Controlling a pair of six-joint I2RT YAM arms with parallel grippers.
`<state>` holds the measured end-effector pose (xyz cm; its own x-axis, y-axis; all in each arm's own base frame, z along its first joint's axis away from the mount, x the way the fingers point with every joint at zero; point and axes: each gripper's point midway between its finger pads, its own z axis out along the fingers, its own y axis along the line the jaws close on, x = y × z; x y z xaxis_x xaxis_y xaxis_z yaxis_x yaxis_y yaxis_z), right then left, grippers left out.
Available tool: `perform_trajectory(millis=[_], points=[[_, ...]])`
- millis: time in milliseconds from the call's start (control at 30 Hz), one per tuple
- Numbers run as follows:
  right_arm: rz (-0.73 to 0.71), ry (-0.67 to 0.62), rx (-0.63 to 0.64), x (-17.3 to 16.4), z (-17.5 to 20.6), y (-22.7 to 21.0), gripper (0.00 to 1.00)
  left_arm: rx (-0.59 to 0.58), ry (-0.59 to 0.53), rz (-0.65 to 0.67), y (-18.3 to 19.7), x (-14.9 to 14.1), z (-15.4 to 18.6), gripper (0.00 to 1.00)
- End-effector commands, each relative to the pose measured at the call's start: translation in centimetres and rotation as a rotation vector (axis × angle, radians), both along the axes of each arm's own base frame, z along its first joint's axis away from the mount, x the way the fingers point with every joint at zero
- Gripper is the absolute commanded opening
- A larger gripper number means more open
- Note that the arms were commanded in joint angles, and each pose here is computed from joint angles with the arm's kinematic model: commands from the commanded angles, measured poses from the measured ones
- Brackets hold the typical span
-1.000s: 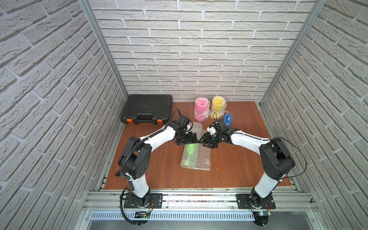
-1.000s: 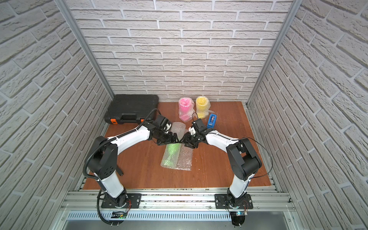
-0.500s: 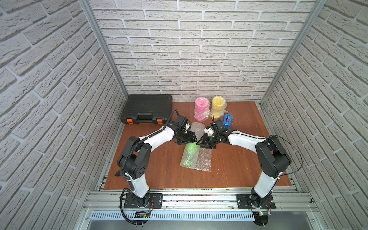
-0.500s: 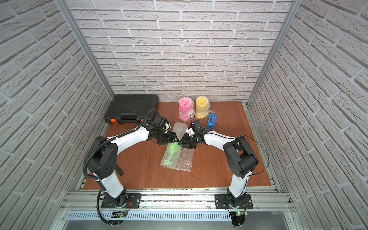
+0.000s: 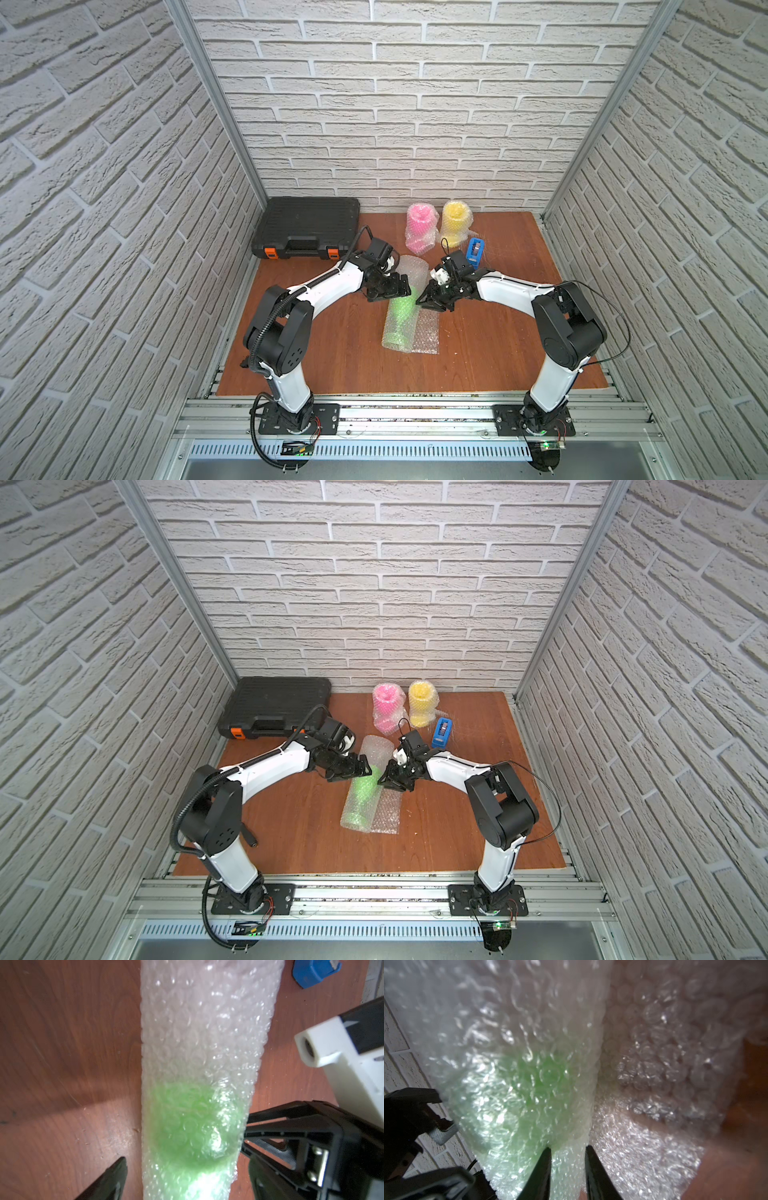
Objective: Wrap wine glasses in bubble wrap
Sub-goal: Wrap the wine glass in bubble wrap.
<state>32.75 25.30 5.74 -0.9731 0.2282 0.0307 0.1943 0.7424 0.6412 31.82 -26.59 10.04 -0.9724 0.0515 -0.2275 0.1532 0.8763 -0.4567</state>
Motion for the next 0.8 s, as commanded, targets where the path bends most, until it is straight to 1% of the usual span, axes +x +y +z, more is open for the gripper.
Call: perform_trajectory(millis=[0, 167, 267, 433, 600, 767], points=[[0.001, 0.008, -0.031, -0.2, -0.8, -0.8, 0.29, 0.076, -0.005, -0.046, 0.1, -0.1, -0.2, 0.91], [-0.004, 0.022, -0.038, -0.3, -1.4, -1.2, 0.29, 0.114, 0.027, -0.109, -1.4, -0.2, -1.4, 0.93], [-0.011, 0.033, -0.04, -0.3, -1.8, -1.5, 0.29, 0.167, 0.042, -0.133, -1.8, -0.2, -2.4, 0.93], [-0.022, 0.026, -0.044, -0.4, -1.4, -1.9, 0.29, 0.184, 0.049, -0.124, -1.7, 0.0, -3.3, 0.9], [-0.032, 0.027, -0.085, -1.2, -1.1, -3.5, 0.34, 0.204, 0.043, -0.111, -1.3, 0.0, -3.1, 0.88], [-0.033, 0.051, -0.177, -3.5, -1.8, -5.9, 0.45, 0.245, 0.04, -0.089, -0.4, 0.2, -3.2, 0.86]])
